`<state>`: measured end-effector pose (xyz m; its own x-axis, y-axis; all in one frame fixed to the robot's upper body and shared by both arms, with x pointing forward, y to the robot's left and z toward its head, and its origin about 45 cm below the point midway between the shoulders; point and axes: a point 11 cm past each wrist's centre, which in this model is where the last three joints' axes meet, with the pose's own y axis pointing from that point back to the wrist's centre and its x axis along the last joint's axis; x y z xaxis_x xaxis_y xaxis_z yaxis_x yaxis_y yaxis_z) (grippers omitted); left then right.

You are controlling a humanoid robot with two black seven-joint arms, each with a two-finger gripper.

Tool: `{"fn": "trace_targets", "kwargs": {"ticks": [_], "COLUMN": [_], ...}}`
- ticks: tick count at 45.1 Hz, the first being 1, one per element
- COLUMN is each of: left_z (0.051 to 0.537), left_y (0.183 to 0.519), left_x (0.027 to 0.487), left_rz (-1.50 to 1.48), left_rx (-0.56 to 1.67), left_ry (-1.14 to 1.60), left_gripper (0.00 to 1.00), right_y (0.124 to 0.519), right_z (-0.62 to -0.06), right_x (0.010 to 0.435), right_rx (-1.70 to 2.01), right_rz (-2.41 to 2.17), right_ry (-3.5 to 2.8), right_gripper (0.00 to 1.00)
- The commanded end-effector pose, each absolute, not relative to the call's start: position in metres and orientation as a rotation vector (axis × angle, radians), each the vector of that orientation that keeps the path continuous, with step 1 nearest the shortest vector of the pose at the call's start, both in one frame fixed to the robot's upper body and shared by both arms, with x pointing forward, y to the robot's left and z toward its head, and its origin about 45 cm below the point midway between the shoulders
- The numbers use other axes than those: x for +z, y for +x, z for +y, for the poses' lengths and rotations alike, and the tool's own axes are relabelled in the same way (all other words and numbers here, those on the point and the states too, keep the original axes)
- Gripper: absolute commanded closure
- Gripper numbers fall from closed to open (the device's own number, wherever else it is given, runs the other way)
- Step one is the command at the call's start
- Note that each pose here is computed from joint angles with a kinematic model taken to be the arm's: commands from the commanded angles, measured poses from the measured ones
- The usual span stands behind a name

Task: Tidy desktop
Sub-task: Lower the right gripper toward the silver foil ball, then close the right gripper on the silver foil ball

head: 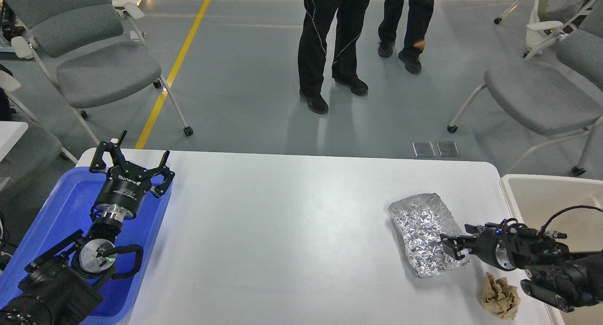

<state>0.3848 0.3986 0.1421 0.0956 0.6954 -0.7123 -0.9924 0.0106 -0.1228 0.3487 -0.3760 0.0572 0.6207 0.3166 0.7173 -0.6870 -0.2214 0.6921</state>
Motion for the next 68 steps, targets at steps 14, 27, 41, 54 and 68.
{"fn": "trace_targets", "kwargs": {"ticks": [14, 27, 41, 54, 68], "left_z": [0.399, 0.398, 0.399, 0.398, 0.399], "left_y": [0.385, 0.385, 0.385, 0.385, 0.385], "left_x": [0.142, 0.142, 0.142, 0.142, 0.142], "left_rz": [0.534, 0.532, 0.533, 0.532, 0.533], "left_rx": [1.419, 1.418, 1.419, 1.418, 1.419], "left_ry": [-0.708, -0.707, -0.706, -0.707, -0.706], "left_gripper": [0.00, 0.00, 0.00, 0.00, 0.00], "right_y": [0.350, 0.354, 0.360, 0.358, 0.369], "right_z": [-0.372, -0.363, -0.363, -0.360, -0.361], "right_x": [0.055, 0.062, 0.092, 0.135, 0.211], "right_rx": [0.969, 1.032, 1.050, 1.071, 1.117], "right_rz": [-0.334, -0.342, -0.361, -0.366, -0.429], "right_ry": [1.530, 1.542, 1.598, 1.666, 1.694], "right_gripper": [1.00, 1.00, 1.00, 1.00, 1.00]}}
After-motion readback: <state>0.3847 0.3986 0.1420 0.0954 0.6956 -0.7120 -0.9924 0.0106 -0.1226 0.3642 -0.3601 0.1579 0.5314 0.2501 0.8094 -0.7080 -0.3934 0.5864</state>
